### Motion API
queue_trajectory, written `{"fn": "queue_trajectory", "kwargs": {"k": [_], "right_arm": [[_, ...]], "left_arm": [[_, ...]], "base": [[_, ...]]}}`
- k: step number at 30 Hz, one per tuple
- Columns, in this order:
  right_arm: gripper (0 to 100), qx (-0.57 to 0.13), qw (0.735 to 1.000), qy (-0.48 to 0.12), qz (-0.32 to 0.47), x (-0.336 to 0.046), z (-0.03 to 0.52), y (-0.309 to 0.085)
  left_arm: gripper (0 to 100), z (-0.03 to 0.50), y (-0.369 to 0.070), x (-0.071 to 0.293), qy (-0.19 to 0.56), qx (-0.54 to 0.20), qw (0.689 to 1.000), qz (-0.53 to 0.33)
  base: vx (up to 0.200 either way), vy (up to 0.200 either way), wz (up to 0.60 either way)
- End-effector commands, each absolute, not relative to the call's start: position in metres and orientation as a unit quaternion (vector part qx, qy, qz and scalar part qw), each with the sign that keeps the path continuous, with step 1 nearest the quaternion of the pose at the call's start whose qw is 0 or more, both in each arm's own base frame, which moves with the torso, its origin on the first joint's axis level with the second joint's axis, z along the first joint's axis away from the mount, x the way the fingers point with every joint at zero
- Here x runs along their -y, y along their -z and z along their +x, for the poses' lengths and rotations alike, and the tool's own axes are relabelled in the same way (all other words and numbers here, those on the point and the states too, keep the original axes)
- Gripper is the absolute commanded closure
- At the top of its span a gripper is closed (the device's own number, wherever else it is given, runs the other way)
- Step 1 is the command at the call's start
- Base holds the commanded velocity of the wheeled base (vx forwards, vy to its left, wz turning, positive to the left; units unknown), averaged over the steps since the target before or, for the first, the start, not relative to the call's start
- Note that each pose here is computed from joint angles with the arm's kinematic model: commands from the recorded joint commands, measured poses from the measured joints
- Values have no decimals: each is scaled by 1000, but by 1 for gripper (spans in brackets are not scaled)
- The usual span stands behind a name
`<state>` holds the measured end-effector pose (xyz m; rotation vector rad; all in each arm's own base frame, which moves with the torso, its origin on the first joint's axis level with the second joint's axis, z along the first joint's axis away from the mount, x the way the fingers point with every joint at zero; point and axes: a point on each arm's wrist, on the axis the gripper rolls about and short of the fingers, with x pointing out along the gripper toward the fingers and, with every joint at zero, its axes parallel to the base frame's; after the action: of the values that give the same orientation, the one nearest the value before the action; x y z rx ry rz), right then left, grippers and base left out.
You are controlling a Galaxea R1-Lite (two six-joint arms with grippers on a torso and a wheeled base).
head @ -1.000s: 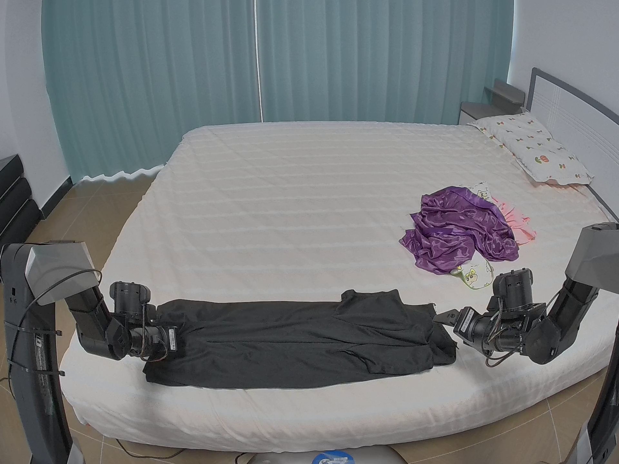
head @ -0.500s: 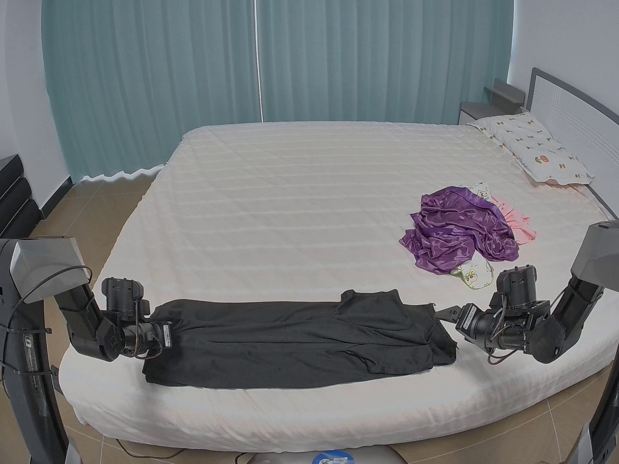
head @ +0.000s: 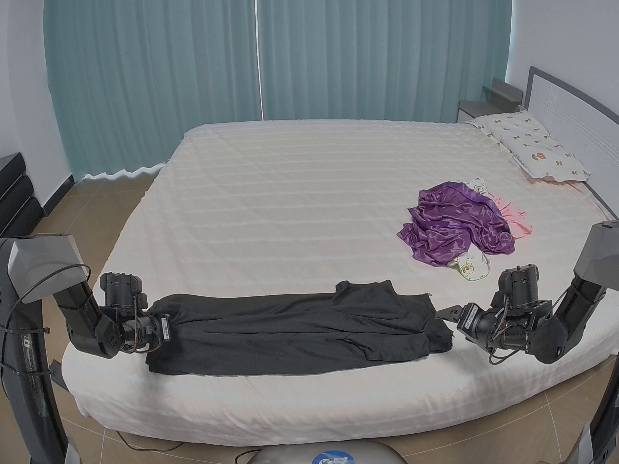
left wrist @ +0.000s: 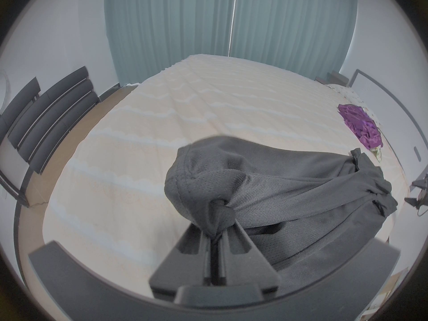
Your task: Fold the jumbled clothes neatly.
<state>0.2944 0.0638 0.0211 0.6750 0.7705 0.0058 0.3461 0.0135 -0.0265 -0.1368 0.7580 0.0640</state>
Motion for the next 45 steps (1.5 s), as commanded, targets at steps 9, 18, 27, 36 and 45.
{"fn": "queue_trajectory", "kwargs": {"k": [9,18,27,36,45], "right_arm": [[0,-367,872,-3,324,-63,294,-22],[0,-366,872,-3,324,-64,295,-22],[0,-364,873,-6,325,-65,294,-24],[0,-366,872,-9,324,-66,291,-25],[0,-367,872,-9,323,-66,291,-25]], "left_arm": [[100,363,17,-7,-53,-336,937,-80],[100,363,15,11,-46,-337,938,-71],[100,360,7,35,-47,-328,942,-54],[100,361,-9,59,-29,-337,939,-65],[100,358,-16,82,-8,-348,935,-70]], "base": [[0,-89,0],[0,-200,0],[0,-200,0],[0,-200,0],[0,-200,0]]}}
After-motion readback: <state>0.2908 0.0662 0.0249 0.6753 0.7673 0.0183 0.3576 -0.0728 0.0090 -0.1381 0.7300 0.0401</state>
